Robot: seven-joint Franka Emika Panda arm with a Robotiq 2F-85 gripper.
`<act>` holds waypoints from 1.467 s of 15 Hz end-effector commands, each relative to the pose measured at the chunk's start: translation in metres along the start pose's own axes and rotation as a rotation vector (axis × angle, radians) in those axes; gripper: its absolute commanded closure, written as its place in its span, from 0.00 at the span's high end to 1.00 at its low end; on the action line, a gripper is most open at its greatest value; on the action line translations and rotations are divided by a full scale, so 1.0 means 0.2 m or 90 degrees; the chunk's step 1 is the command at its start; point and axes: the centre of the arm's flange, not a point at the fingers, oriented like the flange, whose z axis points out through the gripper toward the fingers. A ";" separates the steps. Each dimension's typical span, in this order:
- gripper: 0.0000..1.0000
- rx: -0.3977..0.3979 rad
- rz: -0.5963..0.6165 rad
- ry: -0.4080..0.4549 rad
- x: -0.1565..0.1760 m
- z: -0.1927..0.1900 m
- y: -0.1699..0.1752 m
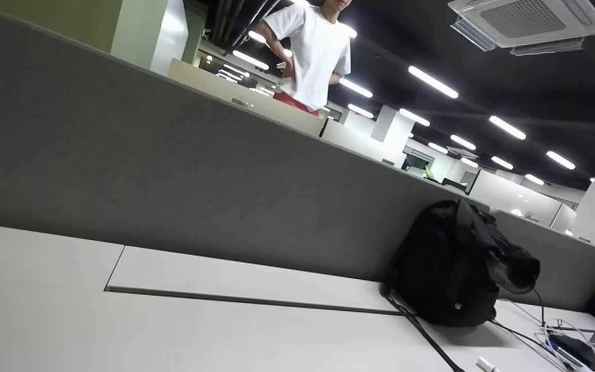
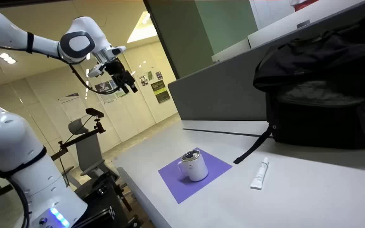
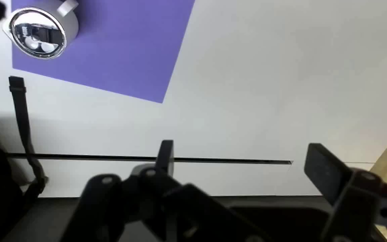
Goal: Open the mug lid
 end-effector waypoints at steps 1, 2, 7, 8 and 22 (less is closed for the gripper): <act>1.00 0.000 0.000 0.000 0.00 0.00 0.00; 1.00 0.000 0.000 0.000 0.00 0.00 0.00; 1.00 -0.032 0.026 -0.013 -0.01 0.16 0.17; 1.00 -0.043 0.037 -0.019 -0.03 0.21 0.24; 0.36 -0.181 0.090 0.033 -0.22 0.61 0.99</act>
